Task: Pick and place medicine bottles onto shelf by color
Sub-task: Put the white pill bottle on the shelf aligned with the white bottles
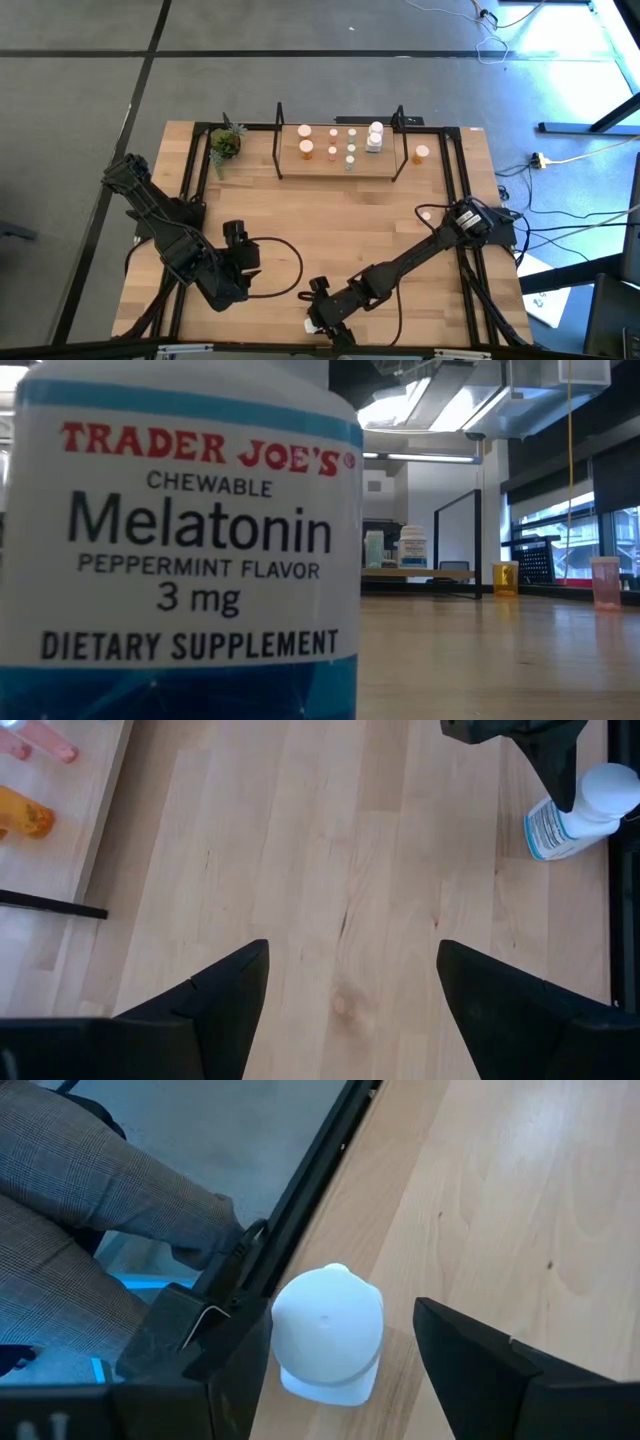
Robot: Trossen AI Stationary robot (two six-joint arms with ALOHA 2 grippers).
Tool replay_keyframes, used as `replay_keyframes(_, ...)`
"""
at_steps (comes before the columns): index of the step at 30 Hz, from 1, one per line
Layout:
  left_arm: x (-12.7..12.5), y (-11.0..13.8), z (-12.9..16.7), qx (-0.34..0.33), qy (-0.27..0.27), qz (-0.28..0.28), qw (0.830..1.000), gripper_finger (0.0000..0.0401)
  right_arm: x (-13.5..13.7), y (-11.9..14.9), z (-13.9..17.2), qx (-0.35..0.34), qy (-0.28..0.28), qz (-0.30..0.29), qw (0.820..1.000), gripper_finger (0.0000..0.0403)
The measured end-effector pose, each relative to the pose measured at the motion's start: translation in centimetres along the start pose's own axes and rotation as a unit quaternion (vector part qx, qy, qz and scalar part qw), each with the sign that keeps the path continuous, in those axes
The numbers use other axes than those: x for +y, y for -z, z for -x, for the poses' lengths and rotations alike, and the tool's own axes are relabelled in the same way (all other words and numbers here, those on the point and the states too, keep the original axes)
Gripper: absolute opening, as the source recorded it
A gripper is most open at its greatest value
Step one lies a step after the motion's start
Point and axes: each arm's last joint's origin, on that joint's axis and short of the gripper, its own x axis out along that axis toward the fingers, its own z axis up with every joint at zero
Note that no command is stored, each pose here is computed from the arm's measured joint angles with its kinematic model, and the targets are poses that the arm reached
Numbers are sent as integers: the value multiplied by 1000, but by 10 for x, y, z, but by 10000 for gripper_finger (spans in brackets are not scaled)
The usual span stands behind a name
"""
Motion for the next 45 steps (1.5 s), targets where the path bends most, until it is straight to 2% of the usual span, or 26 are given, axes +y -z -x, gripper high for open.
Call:
replay_keyframes(29, 1, -1, -1, 0, -2, -11, 1000, 284, 0, -10, 10, 16, 1, 23, 1000, 248)
replay_keyframes(45, 1, 0, -1, 1, -3, -12, 1000, 284, 0, -5, -1, 17, -1, 32, 999, 248)
